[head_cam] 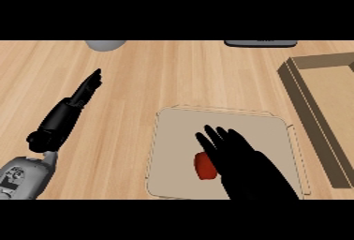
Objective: Pick the bell pepper from the tray and place it in the cardboard box
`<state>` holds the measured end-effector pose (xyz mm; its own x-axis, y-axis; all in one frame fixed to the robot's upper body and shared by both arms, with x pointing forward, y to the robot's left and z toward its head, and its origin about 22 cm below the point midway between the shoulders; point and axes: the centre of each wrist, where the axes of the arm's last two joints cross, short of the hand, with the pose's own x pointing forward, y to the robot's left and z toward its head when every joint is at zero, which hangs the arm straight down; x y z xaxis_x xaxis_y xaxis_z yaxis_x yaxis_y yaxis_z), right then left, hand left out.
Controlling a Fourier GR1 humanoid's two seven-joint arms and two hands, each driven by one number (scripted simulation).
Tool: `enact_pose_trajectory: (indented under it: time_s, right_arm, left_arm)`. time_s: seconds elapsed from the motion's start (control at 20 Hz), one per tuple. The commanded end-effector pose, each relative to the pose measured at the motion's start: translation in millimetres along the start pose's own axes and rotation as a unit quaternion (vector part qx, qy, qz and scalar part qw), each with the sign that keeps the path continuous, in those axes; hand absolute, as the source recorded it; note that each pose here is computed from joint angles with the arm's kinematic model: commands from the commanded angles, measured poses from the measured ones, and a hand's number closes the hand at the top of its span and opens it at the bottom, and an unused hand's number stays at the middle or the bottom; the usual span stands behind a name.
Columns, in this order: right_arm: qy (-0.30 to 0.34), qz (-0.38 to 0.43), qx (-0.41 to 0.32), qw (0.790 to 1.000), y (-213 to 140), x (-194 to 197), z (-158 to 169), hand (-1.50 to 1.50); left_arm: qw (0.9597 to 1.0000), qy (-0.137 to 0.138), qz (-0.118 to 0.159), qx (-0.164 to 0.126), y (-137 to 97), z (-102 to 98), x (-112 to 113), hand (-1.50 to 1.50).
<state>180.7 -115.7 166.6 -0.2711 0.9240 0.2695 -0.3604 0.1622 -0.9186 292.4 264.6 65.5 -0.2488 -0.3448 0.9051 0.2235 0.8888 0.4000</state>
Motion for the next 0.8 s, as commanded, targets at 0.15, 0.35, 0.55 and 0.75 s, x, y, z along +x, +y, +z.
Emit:
enact_pose_trajectory:
  time_s: [0.15, 0.35, 0.55, 0.75]
  right_arm:
    - [0.08, 0.038, 0.024, 0.996, 14.4, 37.6, -31.0, -1.5]
    - [0.093, 0.054, 0.009, 0.994, 18.1, 35.8, -35.4, -1.5]
    - [0.097, 0.053, 0.008, 0.994, 30.7, 43.9, -24.3, -1.5]
    - [0.105, 0.06, 0.025, 0.992, 35.5, 25.6, -41.1, -1.5]
  left_arm:
    - [1.0, 0.001, 0.004, 0.007, -6.0, -3.6, -1.3, 0.0]
    - [1.0, -0.006, -0.004, 0.006, 3.7, -8.8, -3.4, 0.0]
    - [1.0, -0.003, 0.002, 0.008, -7.7, 10.9, -4.9, 0.0]
    - [1.0, -0.002, 0.001, 0.007, 7.6, -5.4, -7.8, 0.0]
